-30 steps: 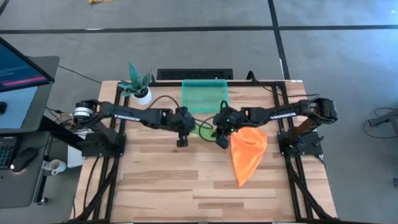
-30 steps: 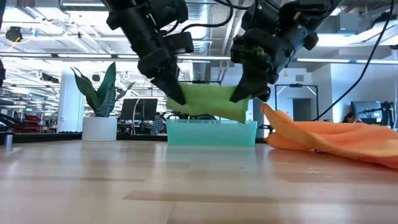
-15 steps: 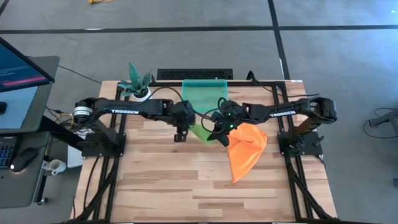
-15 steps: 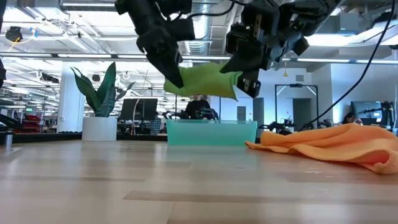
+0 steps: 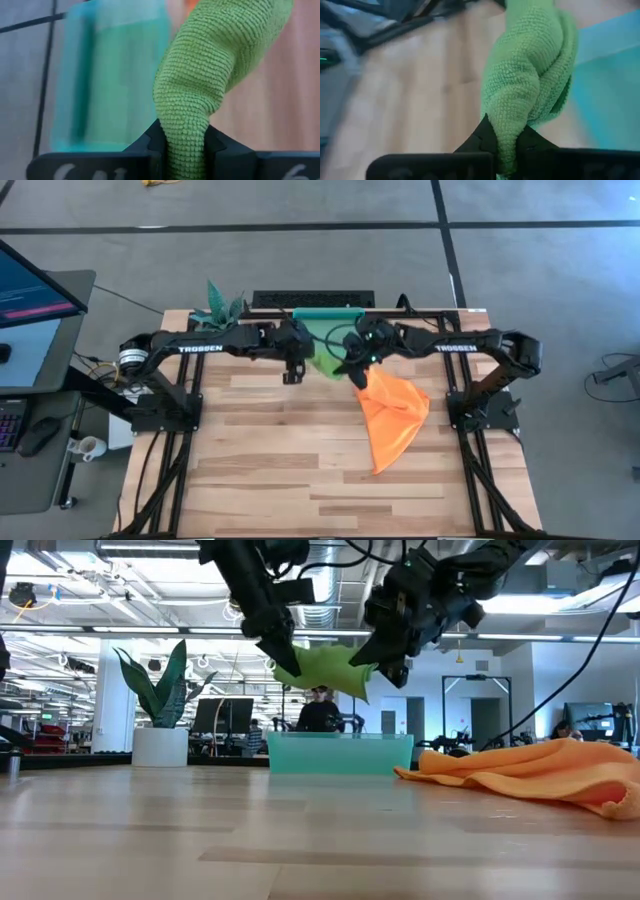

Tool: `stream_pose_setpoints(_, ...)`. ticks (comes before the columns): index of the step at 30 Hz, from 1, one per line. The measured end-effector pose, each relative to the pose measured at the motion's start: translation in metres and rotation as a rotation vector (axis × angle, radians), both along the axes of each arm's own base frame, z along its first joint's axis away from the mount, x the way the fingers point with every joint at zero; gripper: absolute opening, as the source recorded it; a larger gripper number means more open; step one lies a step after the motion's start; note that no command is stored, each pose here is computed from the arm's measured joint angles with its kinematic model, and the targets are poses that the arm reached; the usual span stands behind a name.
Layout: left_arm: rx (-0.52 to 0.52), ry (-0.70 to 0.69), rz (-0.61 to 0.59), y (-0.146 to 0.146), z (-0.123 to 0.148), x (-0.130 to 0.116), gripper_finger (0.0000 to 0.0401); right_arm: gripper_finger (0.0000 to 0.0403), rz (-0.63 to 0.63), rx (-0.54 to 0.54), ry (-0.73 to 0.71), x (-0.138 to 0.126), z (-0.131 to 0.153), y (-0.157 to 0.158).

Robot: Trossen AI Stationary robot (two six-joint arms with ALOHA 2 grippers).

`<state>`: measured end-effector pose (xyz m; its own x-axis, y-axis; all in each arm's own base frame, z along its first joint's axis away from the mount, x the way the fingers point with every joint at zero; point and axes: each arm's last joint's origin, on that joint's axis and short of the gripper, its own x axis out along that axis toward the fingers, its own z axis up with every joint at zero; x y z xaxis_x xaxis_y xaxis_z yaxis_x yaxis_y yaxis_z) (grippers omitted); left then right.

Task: Roll towel into tight, uniform cylinder
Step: Roll the green microfiber towel

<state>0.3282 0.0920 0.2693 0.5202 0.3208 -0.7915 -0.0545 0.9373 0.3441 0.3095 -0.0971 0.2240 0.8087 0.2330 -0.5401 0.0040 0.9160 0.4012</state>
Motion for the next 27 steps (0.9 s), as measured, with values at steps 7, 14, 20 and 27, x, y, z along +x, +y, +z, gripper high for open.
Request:
stream_pose_setpoints(7, 0.064, -0.088, 0.057, 0.044, -0.006, 0.005, 0.0039, 0.0028, -0.055, -0.286, 0.034, -0.003, 0.016, -0.033)
stream_pose_setpoints(14, 0.052, -0.044, 0.065, 0.073, -0.04, 0.016, 0.0039, 0.0031, -0.088, -0.406, 0.059, -0.015, 0.015, -0.059)
stream_pose_setpoints(20, 0.048, -0.046, 0.077, 0.087, -0.052, 0.017, 0.0039, 0.0026, -0.1, -0.422, 0.128, -0.018, -0.007, -0.081)
stream_pose_setpoints(27, -0.019, 0.003, 0.069, 0.092, -0.065, 0.013, 0.0039, 0.0034, -0.081, -0.371, 0.219, -0.011, -0.044, -0.093)
